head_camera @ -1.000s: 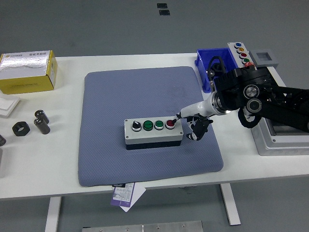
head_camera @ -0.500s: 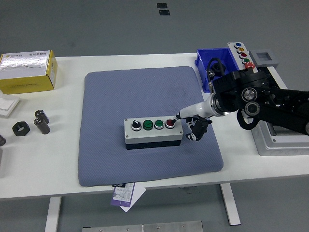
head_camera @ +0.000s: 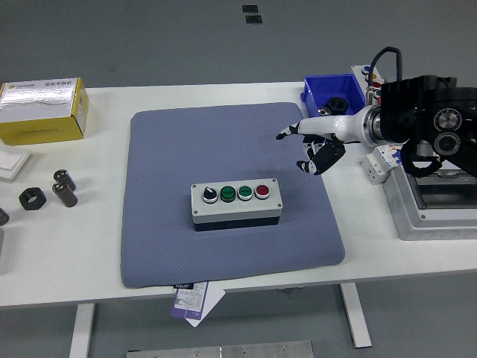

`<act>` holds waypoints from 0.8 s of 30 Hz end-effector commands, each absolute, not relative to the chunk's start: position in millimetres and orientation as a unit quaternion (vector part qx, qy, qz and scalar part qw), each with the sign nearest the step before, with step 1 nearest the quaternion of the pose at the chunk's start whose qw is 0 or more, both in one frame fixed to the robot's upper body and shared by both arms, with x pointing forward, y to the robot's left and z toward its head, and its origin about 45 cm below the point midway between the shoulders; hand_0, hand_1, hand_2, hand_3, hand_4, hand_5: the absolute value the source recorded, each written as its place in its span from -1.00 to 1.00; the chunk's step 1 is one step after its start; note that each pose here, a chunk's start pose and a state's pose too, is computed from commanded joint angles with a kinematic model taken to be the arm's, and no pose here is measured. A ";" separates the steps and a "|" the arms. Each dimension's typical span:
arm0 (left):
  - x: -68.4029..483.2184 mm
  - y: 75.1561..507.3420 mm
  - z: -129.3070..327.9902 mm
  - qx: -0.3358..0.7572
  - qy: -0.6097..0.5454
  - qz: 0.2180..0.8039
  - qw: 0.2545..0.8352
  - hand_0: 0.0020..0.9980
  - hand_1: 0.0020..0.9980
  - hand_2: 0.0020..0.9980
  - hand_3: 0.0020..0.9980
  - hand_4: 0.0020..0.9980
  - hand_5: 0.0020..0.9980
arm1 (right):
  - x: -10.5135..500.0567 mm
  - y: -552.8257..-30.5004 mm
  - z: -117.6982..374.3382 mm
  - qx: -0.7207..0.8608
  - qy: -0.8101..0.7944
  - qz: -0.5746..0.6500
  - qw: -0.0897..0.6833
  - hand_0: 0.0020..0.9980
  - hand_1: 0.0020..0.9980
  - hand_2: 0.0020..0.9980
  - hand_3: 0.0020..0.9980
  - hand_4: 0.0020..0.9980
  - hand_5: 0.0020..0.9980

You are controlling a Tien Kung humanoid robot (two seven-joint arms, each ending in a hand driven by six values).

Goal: Pick up the button,place it on the desk,press the button,press the button

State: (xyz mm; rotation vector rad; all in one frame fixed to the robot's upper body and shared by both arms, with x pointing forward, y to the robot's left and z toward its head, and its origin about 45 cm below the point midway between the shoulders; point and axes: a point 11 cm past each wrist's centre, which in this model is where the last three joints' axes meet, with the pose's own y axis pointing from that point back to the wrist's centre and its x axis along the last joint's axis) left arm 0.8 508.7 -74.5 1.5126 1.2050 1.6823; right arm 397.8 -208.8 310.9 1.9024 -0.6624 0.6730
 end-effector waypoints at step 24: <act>-6.4 499.6 -79.7 0.564 0.457 0.623 0.291 0.24 0.01 -0.02 0.17 0.29 -0.74 | 354.5 -315.2 151.0 0.735 -0.673 -0.052 0.058 0.58 0.53 0.57 0.62 0.79 0.25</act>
